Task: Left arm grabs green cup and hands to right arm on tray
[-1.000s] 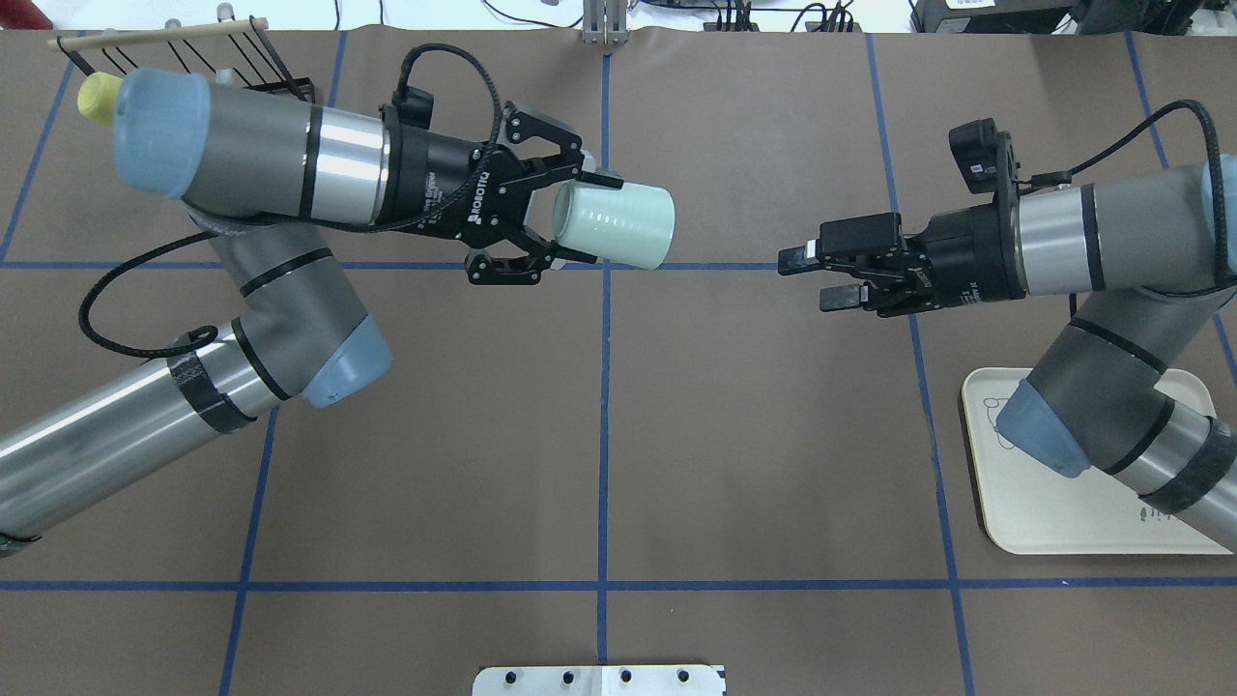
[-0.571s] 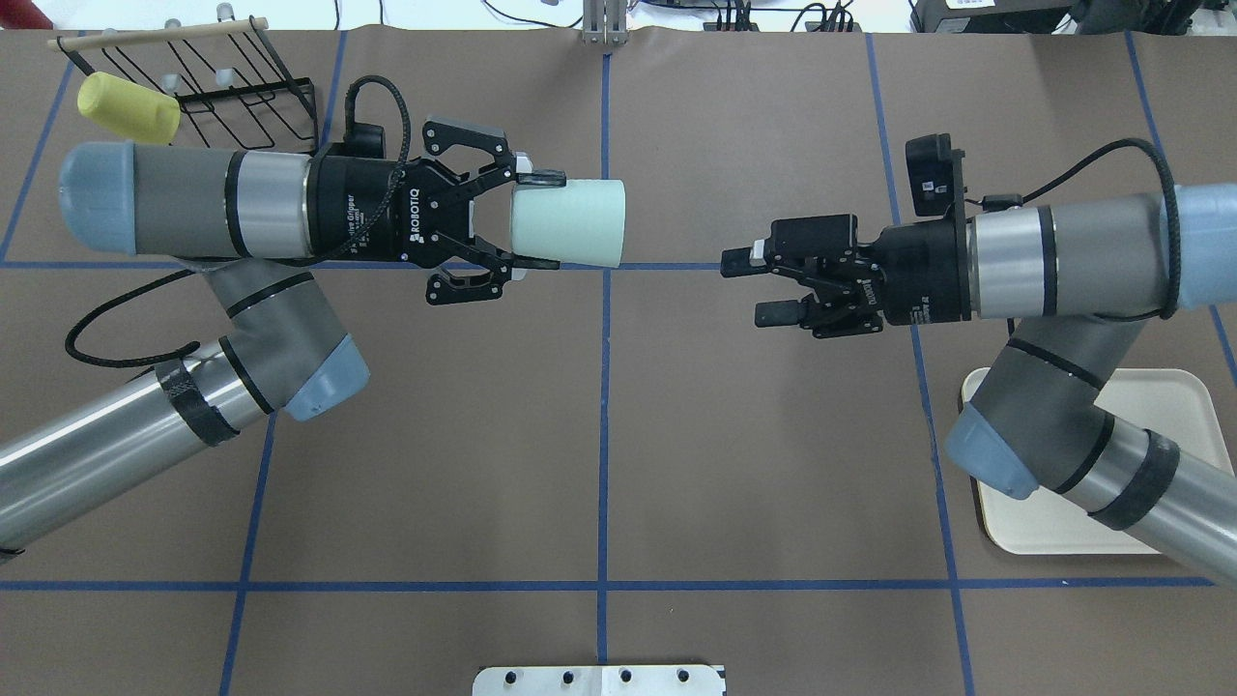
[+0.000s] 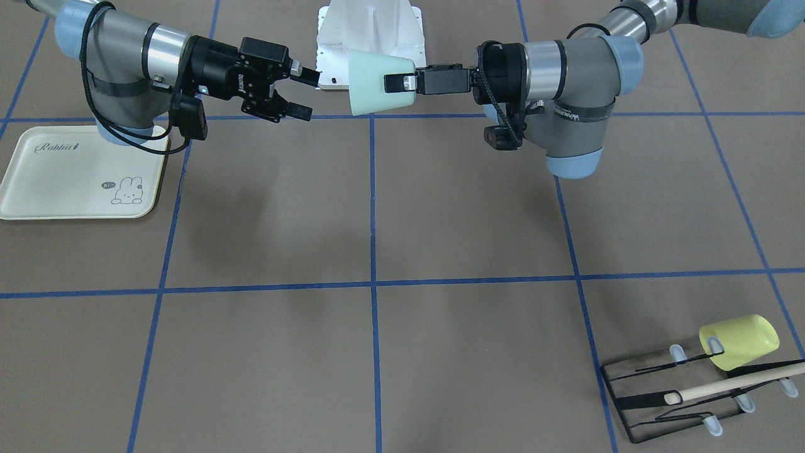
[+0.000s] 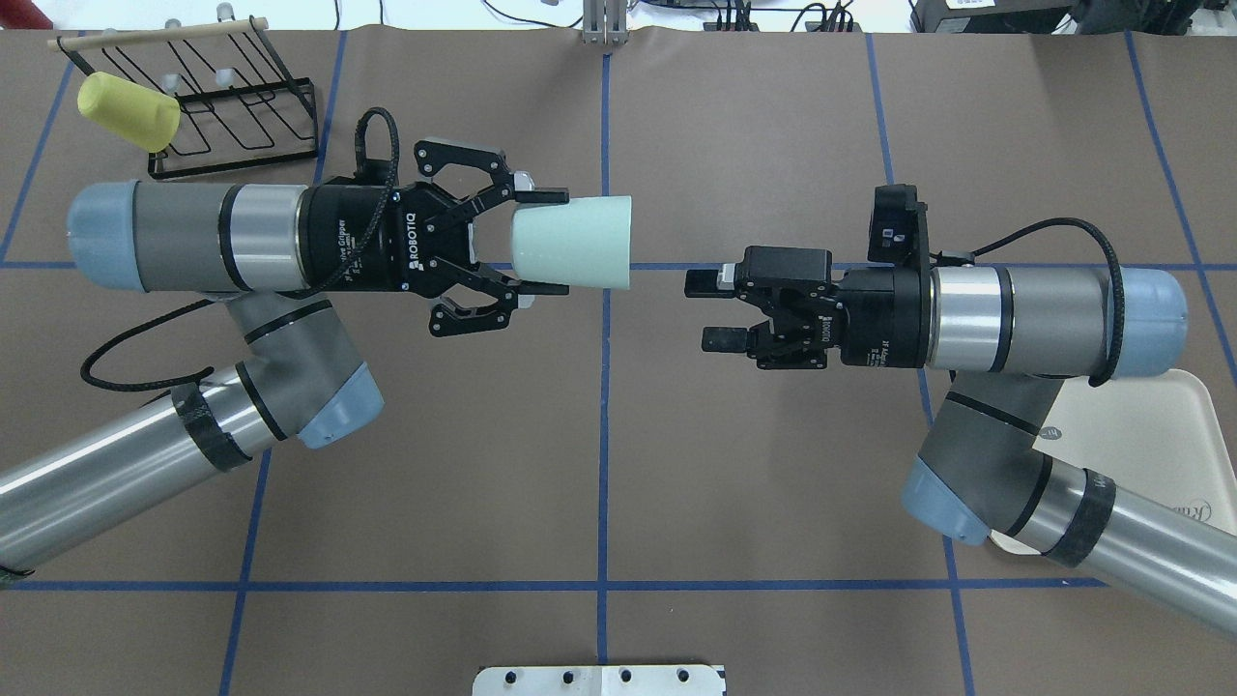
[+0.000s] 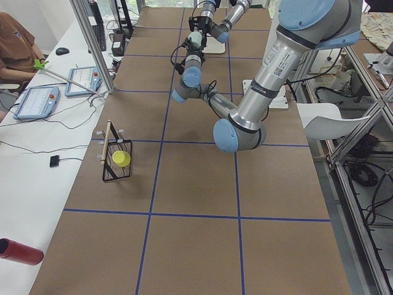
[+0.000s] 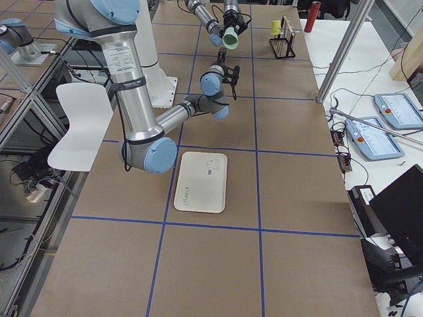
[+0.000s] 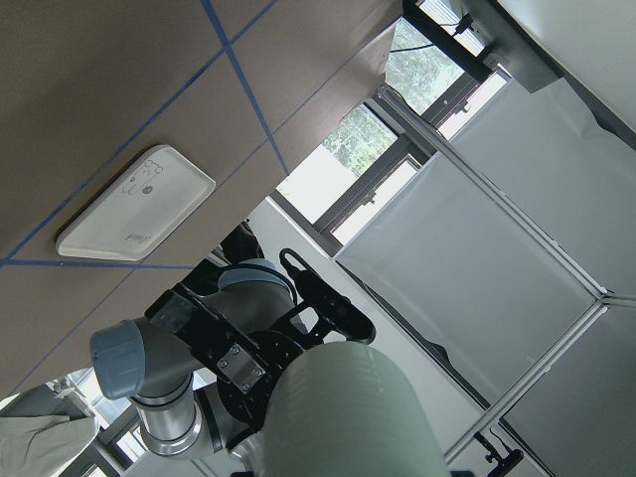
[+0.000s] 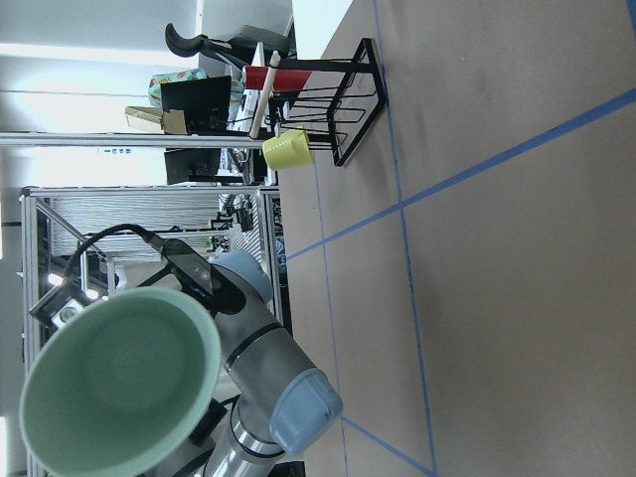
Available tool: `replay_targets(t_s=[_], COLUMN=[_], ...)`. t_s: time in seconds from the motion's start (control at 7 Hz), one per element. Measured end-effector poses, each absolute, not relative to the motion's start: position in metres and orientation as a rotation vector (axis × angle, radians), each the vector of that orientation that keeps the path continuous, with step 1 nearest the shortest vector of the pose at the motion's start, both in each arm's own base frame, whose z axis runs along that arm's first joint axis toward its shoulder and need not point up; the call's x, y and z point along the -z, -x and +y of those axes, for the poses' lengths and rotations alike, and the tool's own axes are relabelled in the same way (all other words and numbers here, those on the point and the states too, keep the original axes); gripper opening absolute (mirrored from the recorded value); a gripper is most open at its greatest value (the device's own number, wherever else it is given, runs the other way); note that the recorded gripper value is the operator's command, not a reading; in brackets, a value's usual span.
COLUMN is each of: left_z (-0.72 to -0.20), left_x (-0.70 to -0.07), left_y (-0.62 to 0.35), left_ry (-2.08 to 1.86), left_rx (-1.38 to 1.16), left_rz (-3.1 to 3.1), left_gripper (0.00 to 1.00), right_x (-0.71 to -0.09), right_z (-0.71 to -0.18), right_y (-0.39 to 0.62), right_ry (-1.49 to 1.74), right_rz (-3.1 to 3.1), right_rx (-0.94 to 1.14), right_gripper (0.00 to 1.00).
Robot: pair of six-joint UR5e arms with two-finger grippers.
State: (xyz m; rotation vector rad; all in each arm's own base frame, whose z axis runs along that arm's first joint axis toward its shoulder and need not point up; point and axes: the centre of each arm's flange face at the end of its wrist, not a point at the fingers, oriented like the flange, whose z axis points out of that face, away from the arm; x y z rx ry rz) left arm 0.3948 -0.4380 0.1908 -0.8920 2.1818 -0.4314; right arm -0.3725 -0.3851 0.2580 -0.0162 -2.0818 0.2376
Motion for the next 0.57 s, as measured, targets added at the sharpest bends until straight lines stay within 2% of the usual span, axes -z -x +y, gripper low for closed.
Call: replay_targets(t_s=[0.57], left_z=[-0.419], left_x=[-0.183], left_y=[-0.42], left_ry=[0.949], left_rx=[0.451], left_rz=[2.201], left_gripper=[0.0], right_x=[-0.252], right_z=[-0.382], right_y=[0.373], right_ry=[0.027], right_rz=[-2.14], right_rx=[-0.256], right_gripper=[0.85])
